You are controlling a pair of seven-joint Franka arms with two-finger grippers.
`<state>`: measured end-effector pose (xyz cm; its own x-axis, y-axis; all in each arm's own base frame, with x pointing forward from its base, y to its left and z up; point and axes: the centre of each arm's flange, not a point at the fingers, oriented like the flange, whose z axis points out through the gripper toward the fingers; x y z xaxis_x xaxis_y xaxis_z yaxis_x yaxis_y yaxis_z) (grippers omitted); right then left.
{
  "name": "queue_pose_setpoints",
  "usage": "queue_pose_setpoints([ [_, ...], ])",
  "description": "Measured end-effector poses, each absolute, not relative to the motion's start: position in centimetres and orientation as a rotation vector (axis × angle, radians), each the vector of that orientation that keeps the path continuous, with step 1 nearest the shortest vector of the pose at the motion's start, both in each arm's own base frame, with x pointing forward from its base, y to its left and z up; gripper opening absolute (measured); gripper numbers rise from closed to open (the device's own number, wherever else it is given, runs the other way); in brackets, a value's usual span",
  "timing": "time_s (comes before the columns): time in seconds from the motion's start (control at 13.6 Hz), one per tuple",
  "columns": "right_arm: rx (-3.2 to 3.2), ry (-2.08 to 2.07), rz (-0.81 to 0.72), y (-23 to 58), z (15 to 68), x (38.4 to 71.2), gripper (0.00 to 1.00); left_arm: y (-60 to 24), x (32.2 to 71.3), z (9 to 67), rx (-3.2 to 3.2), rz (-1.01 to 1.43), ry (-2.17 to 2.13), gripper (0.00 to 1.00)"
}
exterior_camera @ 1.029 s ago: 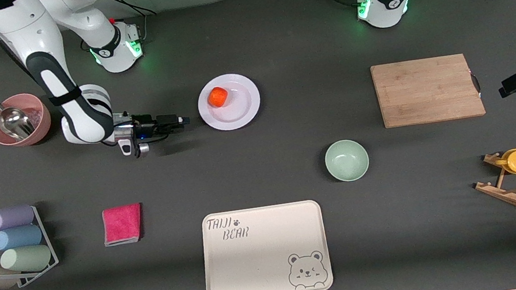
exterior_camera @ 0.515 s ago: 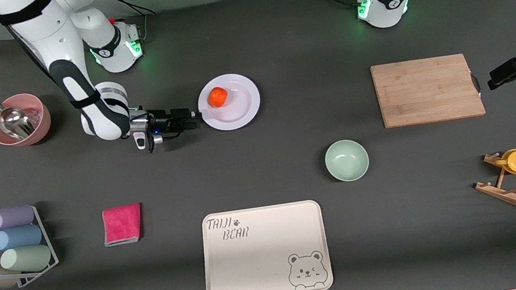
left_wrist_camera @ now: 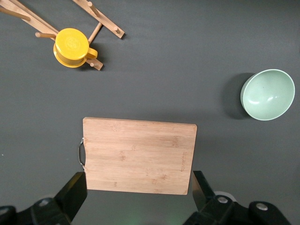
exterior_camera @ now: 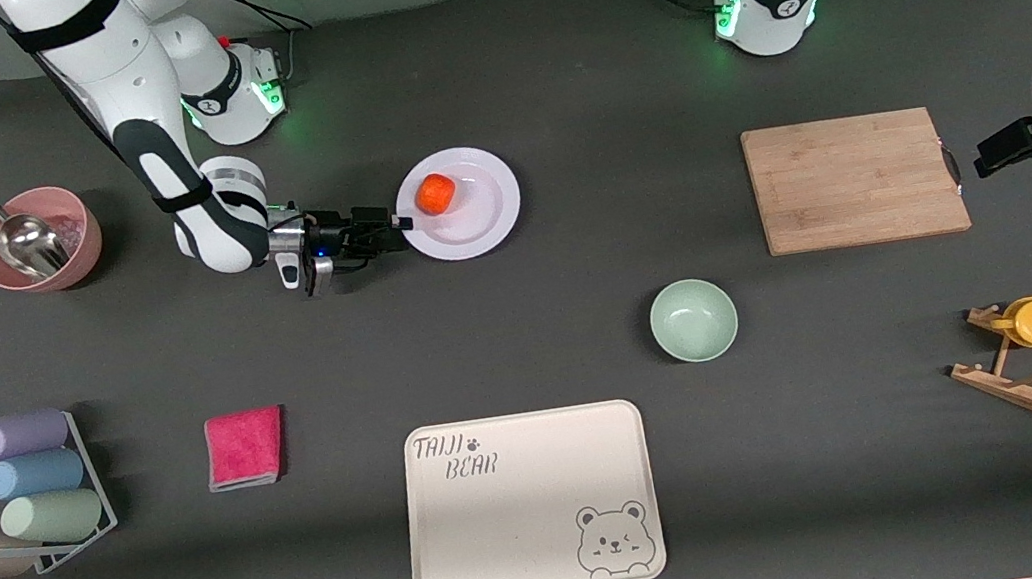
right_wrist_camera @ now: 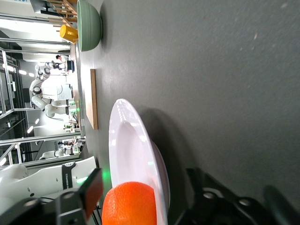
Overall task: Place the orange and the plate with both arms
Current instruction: 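Grasp the rim of the white plate with the right gripper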
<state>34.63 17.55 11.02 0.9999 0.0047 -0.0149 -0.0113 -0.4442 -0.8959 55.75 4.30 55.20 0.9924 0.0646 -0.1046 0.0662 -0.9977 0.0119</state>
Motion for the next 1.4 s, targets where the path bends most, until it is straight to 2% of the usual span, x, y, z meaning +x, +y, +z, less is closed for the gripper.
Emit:
queue_pose_setpoints([
  [0.37,-2.025,-0.041,-0.011,19.7,10.5,32.6,0.66,4.1,55.6,55.1,3.119,-0.179,0.096,1.0],
  [0.74,-2.03,-0.056,-0.012,19.5,9.9,32.2,0.11,4.1,55.6,55.1,3.121,-0.18,0.094,1.0],
  [0.81,-2.026,-0.056,-0.012,19.5,9.9,32.2,0.08,4.1,55.6,55.1,3.121,-0.181,0.094,1.0],
  [1.4,-2.011,-0.05,-0.017,19.5,10.0,32.4,0.08,3.9,55.5,54.5,3.12,-0.191,0.085,1.0],
])
